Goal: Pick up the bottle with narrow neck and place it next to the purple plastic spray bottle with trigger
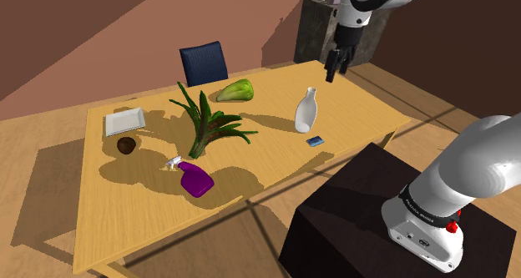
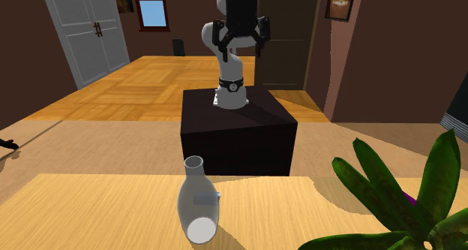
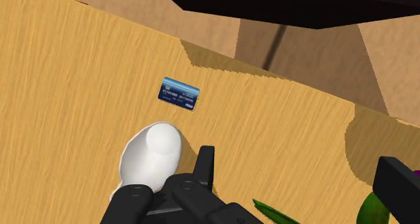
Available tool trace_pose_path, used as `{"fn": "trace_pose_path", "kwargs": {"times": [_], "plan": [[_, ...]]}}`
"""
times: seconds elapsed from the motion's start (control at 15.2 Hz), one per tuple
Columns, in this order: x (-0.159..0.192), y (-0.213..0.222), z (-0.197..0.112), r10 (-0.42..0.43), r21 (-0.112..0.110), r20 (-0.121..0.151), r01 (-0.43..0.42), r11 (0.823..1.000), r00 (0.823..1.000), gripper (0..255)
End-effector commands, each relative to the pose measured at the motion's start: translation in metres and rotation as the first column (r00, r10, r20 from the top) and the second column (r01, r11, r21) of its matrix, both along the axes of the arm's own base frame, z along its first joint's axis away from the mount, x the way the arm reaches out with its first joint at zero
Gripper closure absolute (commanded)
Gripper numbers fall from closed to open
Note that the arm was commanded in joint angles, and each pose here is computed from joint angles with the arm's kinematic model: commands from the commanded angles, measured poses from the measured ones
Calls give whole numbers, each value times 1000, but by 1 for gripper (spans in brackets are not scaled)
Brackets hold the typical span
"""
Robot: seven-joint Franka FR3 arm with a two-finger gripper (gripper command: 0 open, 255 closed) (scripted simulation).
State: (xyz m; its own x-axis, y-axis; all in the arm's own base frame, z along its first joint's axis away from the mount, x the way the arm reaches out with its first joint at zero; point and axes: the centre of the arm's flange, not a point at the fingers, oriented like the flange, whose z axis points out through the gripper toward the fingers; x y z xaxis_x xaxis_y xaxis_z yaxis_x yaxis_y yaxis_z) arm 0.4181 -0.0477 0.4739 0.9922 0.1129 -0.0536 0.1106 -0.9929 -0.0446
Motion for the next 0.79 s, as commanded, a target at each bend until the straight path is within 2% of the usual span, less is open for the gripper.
{"fn": "trace_pose_path", "kwargs": {"times": [0.0,0.73], "plan": [[16,-12,-16,-5,-5,3,5,1000,1000,0],[102,-80,-107,-33,-28,15,33,999,999,0]]}}
